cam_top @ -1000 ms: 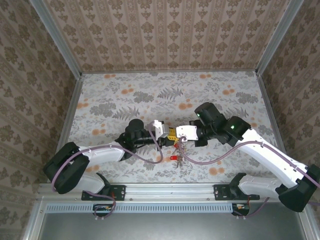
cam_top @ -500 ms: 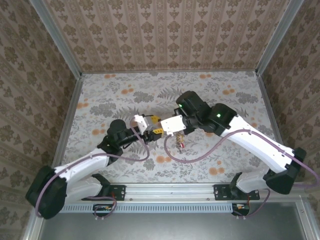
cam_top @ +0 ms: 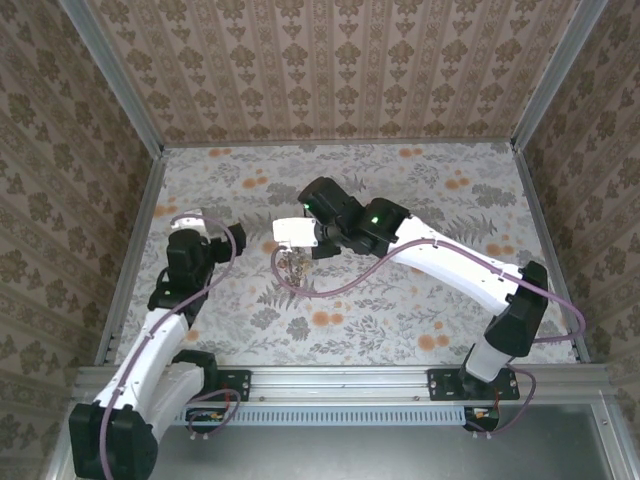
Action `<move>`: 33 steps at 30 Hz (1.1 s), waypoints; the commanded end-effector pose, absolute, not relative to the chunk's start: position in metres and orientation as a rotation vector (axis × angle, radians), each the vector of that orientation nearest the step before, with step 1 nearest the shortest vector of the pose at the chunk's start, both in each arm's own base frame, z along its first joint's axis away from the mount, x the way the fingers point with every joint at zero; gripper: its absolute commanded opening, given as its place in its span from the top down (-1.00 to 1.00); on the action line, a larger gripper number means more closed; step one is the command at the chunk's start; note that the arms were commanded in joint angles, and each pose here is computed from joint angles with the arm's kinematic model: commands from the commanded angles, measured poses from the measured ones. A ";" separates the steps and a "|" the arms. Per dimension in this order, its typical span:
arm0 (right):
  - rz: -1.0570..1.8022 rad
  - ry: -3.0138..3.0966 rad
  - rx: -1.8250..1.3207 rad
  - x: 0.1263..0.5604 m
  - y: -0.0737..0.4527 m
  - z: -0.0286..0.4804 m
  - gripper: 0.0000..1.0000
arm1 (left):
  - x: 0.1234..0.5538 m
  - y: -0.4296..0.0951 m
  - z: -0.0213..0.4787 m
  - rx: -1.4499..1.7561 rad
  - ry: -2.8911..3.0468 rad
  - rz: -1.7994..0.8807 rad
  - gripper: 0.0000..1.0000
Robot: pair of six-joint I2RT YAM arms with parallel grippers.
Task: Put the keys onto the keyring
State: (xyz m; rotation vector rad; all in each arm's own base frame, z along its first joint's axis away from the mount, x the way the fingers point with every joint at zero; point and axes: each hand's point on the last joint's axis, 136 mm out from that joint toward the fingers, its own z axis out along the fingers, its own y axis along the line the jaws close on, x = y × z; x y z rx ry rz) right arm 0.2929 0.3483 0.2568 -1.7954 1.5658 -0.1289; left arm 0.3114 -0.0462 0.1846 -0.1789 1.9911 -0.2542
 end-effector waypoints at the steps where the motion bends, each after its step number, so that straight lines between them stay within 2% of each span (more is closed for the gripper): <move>1: -0.031 1.701 -1.704 0.294 0.345 0.230 1.00 | 0.301 -0.040 0.165 -0.249 2.039 -0.276 -1.00; 6: -0.036 1.846 -1.780 0.292 0.300 0.163 1.00 | 0.298 -0.043 0.149 -0.227 2.055 -0.286 -1.00; 11: -0.239 1.997 -1.920 0.291 0.224 0.110 1.00 | 0.300 -0.044 0.131 -0.254 2.059 -0.286 -1.00; 17: -0.387 2.155 -2.035 0.286 0.147 0.060 1.00 | 0.307 -0.045 0.117 -0.249 2.085 -0.153 -1.00; 26: -0.489 2.426 -2.030 0.294 0.107 0.010 0.95 | 0.314 -0.038 0.109 -0.270 2.126 0.042 -1.00; 33: -0.484 2.495 -1.938 0.287 0.100 0.015 0.68 | 0.324 -0.038 0.117 -0.230 2.113 0.072 -1.00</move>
